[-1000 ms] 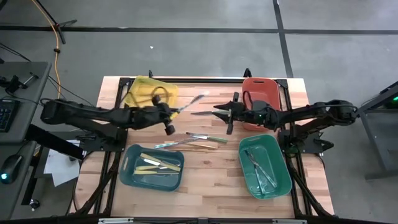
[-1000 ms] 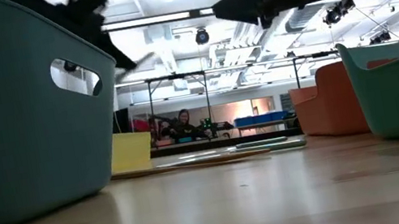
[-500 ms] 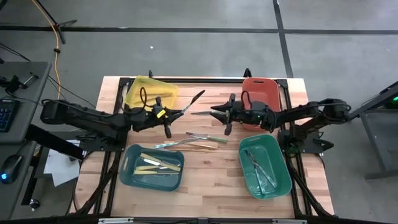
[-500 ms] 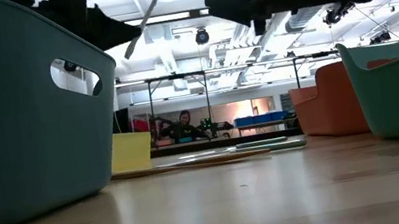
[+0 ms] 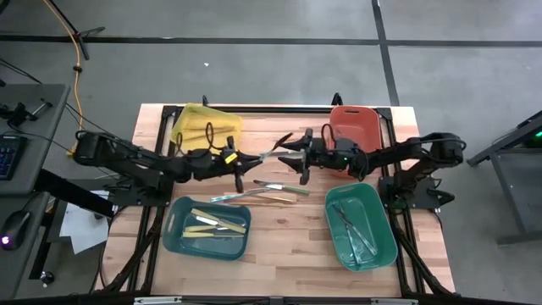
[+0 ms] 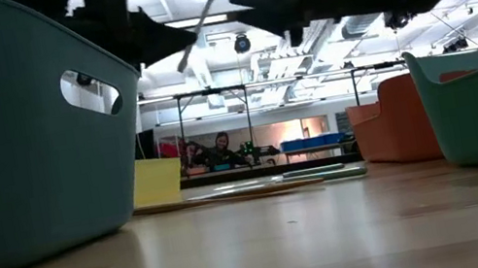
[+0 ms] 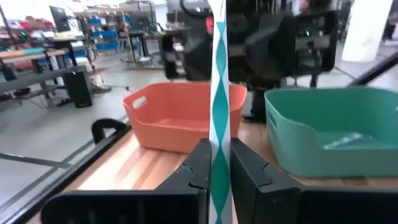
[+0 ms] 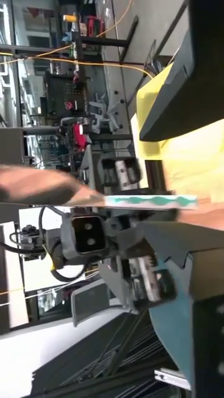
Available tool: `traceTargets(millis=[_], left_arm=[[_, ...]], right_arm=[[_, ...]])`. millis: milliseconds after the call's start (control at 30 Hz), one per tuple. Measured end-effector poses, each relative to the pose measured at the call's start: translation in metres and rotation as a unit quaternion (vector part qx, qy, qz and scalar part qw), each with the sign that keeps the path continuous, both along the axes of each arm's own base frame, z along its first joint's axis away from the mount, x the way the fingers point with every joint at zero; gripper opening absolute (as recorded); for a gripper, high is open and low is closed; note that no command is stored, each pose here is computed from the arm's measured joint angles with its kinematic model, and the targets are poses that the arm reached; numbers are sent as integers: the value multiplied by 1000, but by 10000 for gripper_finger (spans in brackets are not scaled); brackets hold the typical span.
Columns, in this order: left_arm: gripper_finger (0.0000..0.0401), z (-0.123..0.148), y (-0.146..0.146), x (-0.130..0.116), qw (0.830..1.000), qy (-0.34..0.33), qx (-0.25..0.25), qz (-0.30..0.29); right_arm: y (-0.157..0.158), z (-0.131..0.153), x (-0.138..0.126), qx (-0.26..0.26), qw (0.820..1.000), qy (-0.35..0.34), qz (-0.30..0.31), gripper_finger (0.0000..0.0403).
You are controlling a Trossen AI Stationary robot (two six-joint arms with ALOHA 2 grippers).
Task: Sort silverware by color (type)
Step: Put the patterned green knife into the green bin
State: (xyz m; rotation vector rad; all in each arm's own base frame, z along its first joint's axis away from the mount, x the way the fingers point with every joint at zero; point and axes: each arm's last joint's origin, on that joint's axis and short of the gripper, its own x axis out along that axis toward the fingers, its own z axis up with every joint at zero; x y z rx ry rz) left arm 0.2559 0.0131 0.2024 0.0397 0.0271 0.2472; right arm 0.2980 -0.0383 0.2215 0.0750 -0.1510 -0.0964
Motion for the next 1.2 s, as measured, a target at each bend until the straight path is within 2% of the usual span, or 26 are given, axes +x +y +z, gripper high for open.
traceTargets(millis=[167,433,700,967,1100,1200], left_arm=[[17,-8,0,11,1000,23,4,-2],[17,-6,0,10,1000,21,0,-1],[17,-6,1,11,1000,19,0,7],[17,-5,1,11,1000,12,-2,12],[17,-5,1,11,1000,12,-4,12],[17,-5,1,11,1000,11,-5,13]], right_arm=[[-2,-2,17,-9,1000,24,1,216],[-4,-1,17,-8,1000,21,-3,211],[-3,1,17,26,1000,8,8,160],[-2,1,17,33,999,8,12,129],[-2,7,21,57,998,-4,16,106],[-3,8,25,62,998,13,13,95]])
